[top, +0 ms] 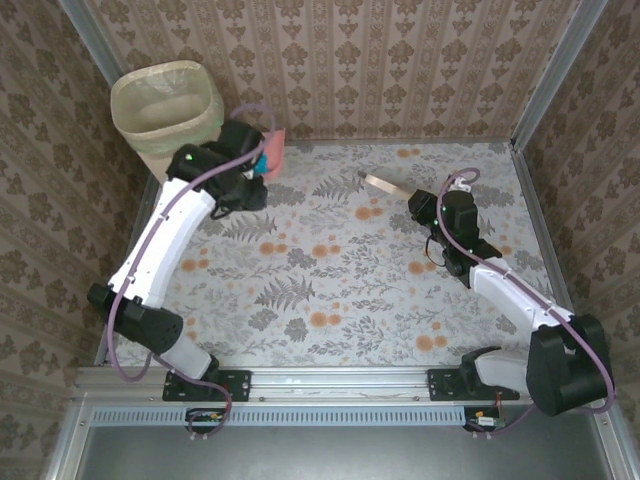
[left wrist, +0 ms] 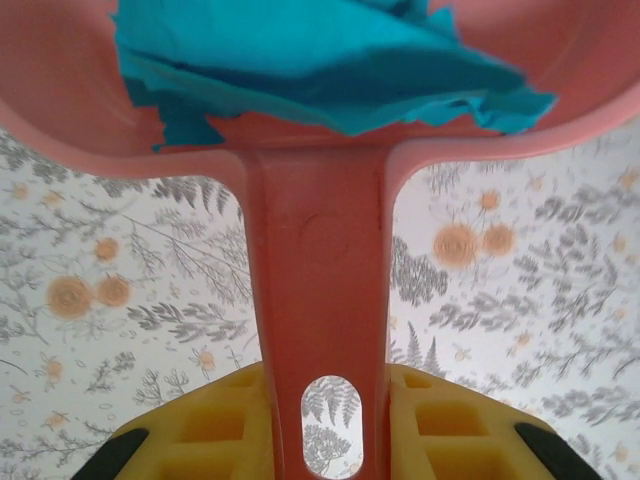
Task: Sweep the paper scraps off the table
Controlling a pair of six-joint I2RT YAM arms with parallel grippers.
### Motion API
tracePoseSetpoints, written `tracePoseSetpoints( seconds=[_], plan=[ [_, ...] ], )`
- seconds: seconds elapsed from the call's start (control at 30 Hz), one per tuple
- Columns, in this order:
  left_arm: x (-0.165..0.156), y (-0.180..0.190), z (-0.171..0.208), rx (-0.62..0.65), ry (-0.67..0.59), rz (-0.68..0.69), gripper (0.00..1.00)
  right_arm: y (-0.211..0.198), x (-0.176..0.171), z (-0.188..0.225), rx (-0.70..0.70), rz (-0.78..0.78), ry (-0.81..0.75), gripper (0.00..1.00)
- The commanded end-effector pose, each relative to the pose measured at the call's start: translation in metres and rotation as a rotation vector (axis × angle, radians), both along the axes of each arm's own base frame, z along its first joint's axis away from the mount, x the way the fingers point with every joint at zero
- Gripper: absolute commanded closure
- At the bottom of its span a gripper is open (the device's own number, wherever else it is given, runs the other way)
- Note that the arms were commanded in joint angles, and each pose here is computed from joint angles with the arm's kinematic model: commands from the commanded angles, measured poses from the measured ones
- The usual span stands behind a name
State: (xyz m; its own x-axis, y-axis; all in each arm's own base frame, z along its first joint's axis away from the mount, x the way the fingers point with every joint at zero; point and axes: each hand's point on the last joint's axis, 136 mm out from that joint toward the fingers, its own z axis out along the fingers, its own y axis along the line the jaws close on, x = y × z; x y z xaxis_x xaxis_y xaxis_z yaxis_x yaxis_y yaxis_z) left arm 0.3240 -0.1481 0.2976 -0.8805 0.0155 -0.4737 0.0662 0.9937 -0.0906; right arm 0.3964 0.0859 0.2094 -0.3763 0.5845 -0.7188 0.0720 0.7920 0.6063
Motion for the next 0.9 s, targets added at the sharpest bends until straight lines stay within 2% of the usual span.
tracePoseSetpoints(
  seconds=[0.0,0.17,0.3,0.5,0.63,0.87],
  plan=[
    [0.011,0.015,0.015,-0.035,0.022,0.043,1.0,0.031,0.012,0.029,0.03,0.139,-0.098,1.0],
    [0.053,0.019,0.044,-0.171,-0.039,0.1,1.0,0.067,0.02,0.025,-0.024,0.243,-0.093,1.0],
    [0.089,0.02,0.066,-0.333,-0.096,0.146,1.0,0.095,0.026,0.017,-0.074,0.31,-0.077,1.0],
    [0.139,0.045,0.088,-0.543,-0.17,0.263,1.0,0.131,0.027,0.013,-0.191,0.384,-0.085,1.0],
    [0.168,0.058,0.1,-0.685,-0.221,0.312,1.0,0.147,0.025,0.016,-0.233,0.426,-0.107,1.0],
    [0.207,0.063,0.116,-0.897,-0.286,0.319,1.0,0.162,0.019,0.016,-0.292,0.469,-0.128,1.0]
  ],
)
